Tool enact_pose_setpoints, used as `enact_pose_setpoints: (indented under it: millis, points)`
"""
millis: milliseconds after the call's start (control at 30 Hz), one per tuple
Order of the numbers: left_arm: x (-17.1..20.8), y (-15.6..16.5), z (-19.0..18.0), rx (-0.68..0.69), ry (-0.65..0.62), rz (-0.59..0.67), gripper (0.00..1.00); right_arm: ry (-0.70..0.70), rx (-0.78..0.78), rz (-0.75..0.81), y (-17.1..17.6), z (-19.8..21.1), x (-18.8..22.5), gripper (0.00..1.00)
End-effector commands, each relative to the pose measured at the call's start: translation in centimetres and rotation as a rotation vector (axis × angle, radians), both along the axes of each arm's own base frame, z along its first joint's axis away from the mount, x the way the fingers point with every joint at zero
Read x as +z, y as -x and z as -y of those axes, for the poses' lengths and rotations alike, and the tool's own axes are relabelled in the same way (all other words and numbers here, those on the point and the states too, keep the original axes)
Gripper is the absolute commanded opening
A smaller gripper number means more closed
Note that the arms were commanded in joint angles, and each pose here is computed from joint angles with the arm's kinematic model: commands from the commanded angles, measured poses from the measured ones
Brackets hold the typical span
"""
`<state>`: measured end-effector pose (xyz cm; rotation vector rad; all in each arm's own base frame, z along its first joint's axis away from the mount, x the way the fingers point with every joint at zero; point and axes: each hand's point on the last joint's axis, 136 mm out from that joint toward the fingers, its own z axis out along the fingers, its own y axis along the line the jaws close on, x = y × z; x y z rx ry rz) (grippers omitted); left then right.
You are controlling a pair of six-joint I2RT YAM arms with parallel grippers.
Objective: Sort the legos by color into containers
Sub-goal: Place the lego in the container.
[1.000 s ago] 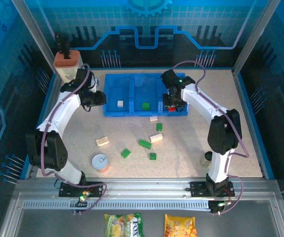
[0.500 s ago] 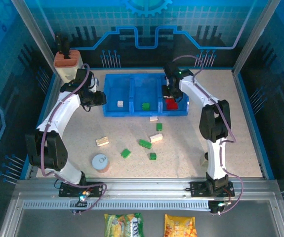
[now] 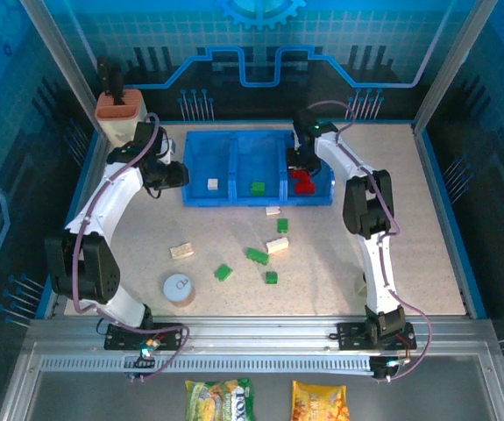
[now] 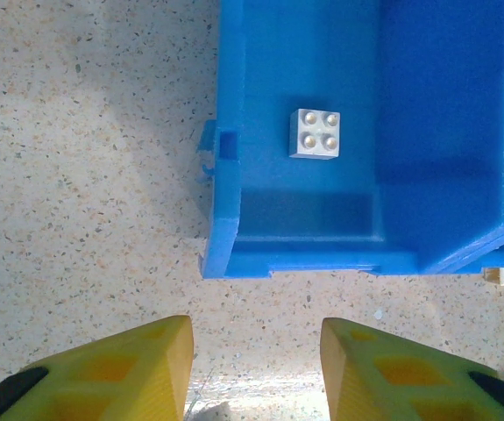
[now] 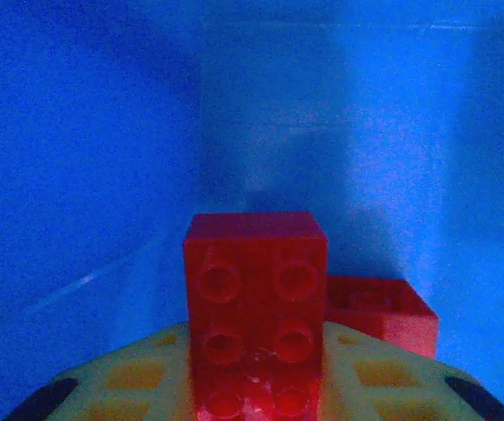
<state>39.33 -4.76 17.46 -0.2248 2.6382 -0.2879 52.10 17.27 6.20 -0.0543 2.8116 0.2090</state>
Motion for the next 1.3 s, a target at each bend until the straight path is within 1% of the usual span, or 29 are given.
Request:
enact_pose_setpoints:
  millis: [0, 167, 267, 400, 433, 467, 667, 767, 1033, 1267]
  points:
    - [0.0, 0.2, 0.2, -0.008, 0.025, -0.007, 0.43, -0.027, 0.01, -0.006, -0.6, -0.5, -0.6, 0.37]
    - [-0.1, 0.2, 0.3, -0.009, 0.029, -0.009, 0.44, -0.026, 0.004, 0.002, -0.5, -0.5, 0.1, 0.46]
    - [-0.1, 0.2, 0.4, -0.012, 0.035, -0.011, 0.44, -0.025, -0.001, 0.012, -0.3, -0.4, 1.0, 0.49]
    - [-0.4, 0.2, 0.6, -0.015, 0.047, -0.019, 0.44, -0.027, 0.0, 0.035, 0.2, -0.5, 2.9, 0.49]
    - [-0.4, 0.1, 0.7, -0.016, 0.049, -0.021, 0.44, -0.023, 0.002, 0.03, 0.4, -0.6, 2.8, 0.5]
    - [-0.4, 0.1, 0.7, -0.016, 0.053, -0.02, 0.44, -0.028, 0.007, 0.057, 0.6, -0.7, 4.4, 0.5]
    - [-0.4, 0.1, 0.7, -0.016, 0.056, -0.021, 0.44, -0.031, 0.003, 0.093, 2.4, -1.1, 7.1, 0.5]
    - [-0.3, 0.1, 0.7, -0.015, 0.053, -0.017, 0.44, -0.048, 0.003, 0.103, 3.5, -1.5, 7.8, 0.5]
    - [-0.5, 0.2, 0.5, -0.007, 0.039, -0.022, 0.44, -0.037, 0.029, 0.105, 6.8, -2.5, 8.7, 0.51]
    - [-0.3, 0.3, 0.3, 0.0, 0.025, -0.026, 0.44, -0.05, 0.03, 0.126, 9.5, -2.6, 10.1, 0.52]
